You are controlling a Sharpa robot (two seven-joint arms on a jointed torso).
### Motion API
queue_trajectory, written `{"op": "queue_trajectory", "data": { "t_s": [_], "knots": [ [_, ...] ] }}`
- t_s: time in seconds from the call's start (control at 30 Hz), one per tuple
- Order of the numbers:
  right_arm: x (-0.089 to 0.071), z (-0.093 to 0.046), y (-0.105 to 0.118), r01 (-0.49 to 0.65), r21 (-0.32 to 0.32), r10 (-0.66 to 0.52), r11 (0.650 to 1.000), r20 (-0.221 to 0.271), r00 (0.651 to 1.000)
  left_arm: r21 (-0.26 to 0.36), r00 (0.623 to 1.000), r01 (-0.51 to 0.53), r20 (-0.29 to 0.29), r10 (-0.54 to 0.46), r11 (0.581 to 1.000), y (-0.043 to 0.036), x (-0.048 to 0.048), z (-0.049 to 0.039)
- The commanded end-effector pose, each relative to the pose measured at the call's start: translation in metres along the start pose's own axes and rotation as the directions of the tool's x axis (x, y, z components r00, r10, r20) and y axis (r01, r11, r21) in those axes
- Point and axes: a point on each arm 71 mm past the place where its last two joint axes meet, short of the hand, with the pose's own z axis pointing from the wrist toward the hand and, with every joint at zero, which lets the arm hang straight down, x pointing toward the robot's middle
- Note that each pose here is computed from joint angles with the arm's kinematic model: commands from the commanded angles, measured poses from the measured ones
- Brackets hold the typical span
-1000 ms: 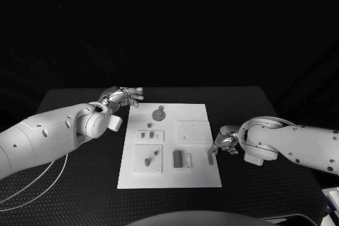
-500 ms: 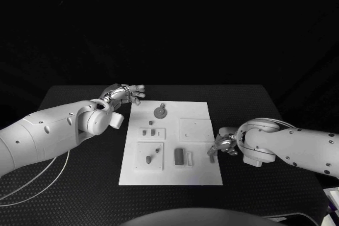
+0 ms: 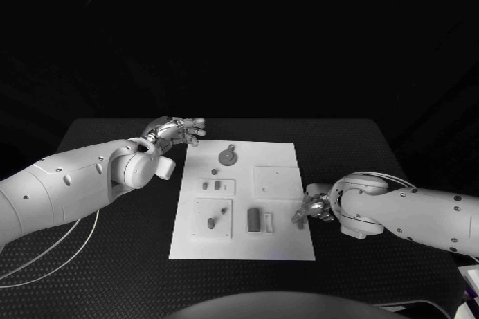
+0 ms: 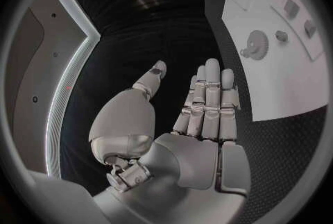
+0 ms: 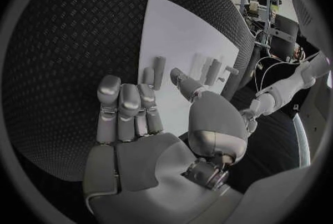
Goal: Assemble the parts on the task board
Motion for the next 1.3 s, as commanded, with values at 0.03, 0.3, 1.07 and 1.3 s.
{"op": "queue_trajectory", "data": {
  "t_s": [0.03,0.3,1.07,1.3],
  "knots": [
    [0.012,0.004,0.004,0.047,-0.007,-0.047,0.999,-0.004,0.999,0.009,1.000,0.000,-0.013,0.000,1.000,-0.0013,0.0018,0.0001],
    [0.022,0.007,0.013,0.168,-0.020,-0.168,0.986,0.002,0.986,0.006,1.000,0.000,-0.016,0.000,1.000,-0.0011,0.0015,-0.0006],
    [0.035,0.006,0.019,0.033,-0.050,-0.034,0.998,-0.032,0.999,0.013,0.999,-0.040,-0.029,0.040,0.999,-0.0015,0.0027,-0.0013],
    [0.034,0.000,0.021,-0.176,-0.058,0.172,0.983,-0.069,0.983,0.012,0.999,-0.038,-0.031,0.038,0.999,-0.0014,0.0030,-0.0012]
  ]
}}
